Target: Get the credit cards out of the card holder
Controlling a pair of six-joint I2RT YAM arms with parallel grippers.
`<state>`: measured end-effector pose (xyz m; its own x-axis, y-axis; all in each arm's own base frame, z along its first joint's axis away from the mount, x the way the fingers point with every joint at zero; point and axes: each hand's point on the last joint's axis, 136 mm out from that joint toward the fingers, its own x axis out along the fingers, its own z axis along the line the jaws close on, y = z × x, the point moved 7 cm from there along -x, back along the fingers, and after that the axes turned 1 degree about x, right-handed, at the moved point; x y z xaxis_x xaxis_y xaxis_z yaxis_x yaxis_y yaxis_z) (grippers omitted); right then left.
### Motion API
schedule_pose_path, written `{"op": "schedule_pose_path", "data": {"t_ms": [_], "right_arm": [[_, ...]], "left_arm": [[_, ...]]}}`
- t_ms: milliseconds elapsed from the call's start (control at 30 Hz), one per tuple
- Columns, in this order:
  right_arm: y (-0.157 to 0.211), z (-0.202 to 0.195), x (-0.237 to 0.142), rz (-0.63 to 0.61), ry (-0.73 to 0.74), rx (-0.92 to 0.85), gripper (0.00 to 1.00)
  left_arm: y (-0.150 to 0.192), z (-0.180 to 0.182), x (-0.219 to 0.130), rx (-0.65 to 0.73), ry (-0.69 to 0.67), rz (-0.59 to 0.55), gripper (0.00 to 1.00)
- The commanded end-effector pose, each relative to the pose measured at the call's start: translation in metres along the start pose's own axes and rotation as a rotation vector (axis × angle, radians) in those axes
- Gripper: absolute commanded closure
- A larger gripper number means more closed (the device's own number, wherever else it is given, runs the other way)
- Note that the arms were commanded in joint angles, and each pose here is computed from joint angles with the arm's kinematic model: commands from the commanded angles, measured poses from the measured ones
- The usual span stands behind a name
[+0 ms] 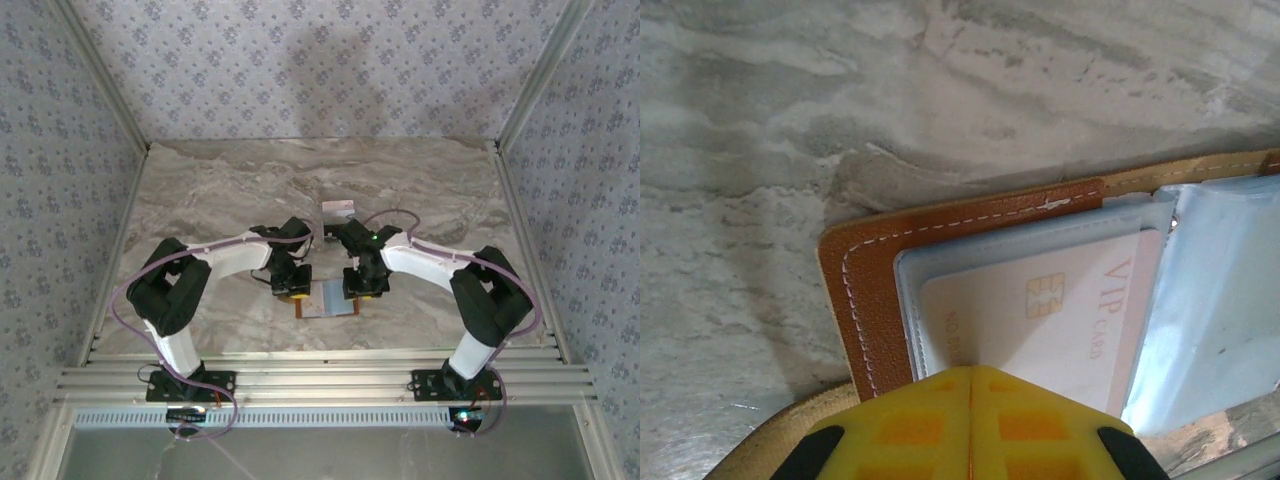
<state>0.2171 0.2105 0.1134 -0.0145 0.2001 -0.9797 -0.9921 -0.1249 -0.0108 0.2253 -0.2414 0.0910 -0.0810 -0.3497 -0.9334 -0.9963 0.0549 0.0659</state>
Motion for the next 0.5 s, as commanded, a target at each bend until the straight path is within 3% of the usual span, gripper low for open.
{"op": "schedule_pose_path", "data": {"t_ms": [0, 167, 467], "right_arm": [[-0.002, 0.005, -0.024, -0.043, -0.005, -0.02, 0.64], [-0.009, 0.025, -0.032, -0.065, -0.155, -0.014, 0.68], [-0.019, 0.053, -0.01, -0.026, -0.388, 0.035, 0.76]], "left_arm": [[0.005, 0.008, 0.005, -0.006, -0.038, 0.014, 0.92], [0.005, 0.008, 0.002, -0.006, -0.039, 0.007, 0.92], [0.005, 0.003, -0.013, 0.003, -0.03, -0.026, 0.91]]}}
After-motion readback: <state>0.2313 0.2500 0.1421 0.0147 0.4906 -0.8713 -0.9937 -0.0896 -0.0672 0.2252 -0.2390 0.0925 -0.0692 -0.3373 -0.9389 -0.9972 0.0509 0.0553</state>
